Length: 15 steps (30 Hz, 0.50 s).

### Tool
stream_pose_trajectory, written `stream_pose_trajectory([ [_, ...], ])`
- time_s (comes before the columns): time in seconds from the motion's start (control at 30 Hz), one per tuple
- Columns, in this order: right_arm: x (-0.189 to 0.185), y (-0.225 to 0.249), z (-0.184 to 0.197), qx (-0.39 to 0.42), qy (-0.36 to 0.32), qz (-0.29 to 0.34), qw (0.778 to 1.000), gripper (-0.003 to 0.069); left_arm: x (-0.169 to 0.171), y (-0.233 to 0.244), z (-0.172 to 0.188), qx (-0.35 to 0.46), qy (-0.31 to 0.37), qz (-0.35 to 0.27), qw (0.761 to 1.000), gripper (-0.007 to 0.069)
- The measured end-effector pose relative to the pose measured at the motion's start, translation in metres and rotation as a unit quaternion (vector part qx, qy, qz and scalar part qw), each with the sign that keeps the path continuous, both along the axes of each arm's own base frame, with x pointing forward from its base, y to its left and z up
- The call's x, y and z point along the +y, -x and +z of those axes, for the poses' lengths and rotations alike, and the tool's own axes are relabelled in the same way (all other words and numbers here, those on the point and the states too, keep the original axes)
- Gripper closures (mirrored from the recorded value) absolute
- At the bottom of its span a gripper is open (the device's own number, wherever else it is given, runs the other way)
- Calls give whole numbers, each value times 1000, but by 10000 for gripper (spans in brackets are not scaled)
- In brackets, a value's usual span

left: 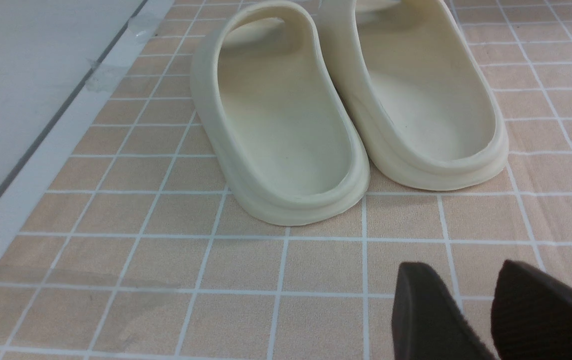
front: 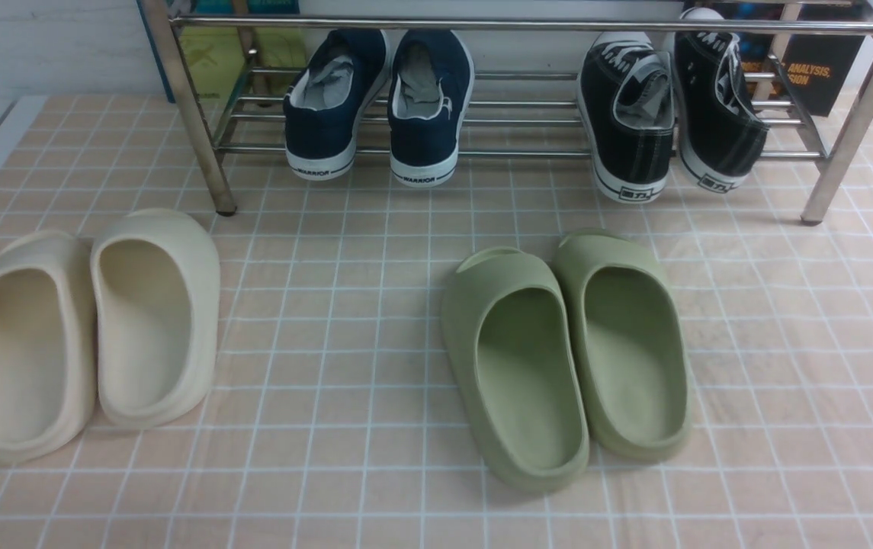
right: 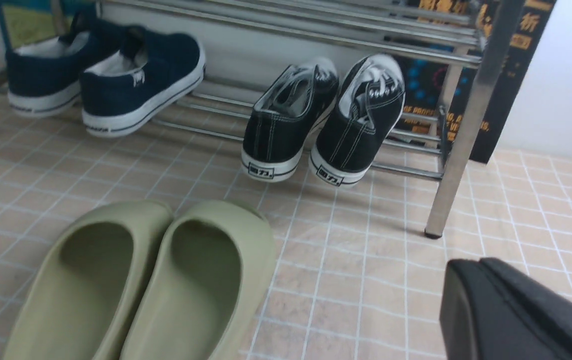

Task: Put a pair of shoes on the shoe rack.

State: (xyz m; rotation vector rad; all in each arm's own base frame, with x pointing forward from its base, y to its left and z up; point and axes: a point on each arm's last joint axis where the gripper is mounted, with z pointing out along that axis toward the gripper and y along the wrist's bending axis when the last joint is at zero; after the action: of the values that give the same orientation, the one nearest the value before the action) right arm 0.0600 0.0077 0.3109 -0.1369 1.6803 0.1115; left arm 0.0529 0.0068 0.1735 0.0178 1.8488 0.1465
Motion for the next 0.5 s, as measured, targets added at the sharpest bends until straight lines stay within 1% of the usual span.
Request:
stream_pose_trajectory([
  [0.03,0,0,-1,-5,-2,-1,1000,678,0,0,0,0,0,0,1000,387],
  [0.07,-3,4,-13,-17,-21,-12,1000,678,0,0,0,0,0,0,1000,387],
  [0.1,-5,6,-24,-23,-27,0,999,678,0,0,0,0,0,0,1000,387],
  [0.13,-6,7,-29,-27,-34,-27,999,678,0,0,0,0,0,0,1000,387],
  [0.17,-7,8,-36,-30,-42,-31,998,678,0,0,0,0,0,0,1000,387],
  [0.2,-8,9,-44,-30,-49,-68,996,678,0,0,0,0,0,0,1000,387],
  [0.23,-8,10,-50,-28,-57,-37,997,678,0,0,0,0,0,0,1000,387],
  [0.3,-9,11,-65,-18,-67,-42,997,678,0,0,0,0,0,0,1000,387],
  [0.33,-9,11,-65,-18,-67,-42,997,678,0,0,0,0,0,0,1000,387],
  [0.37,-9,12,-78,-5,-76,-47,996,678,0,0,0,0,0,0,1000,387],
  [0.5,-10,8,-108,36,-101,-76,991,678,0,0,0,0,0,0,1000,387],
])
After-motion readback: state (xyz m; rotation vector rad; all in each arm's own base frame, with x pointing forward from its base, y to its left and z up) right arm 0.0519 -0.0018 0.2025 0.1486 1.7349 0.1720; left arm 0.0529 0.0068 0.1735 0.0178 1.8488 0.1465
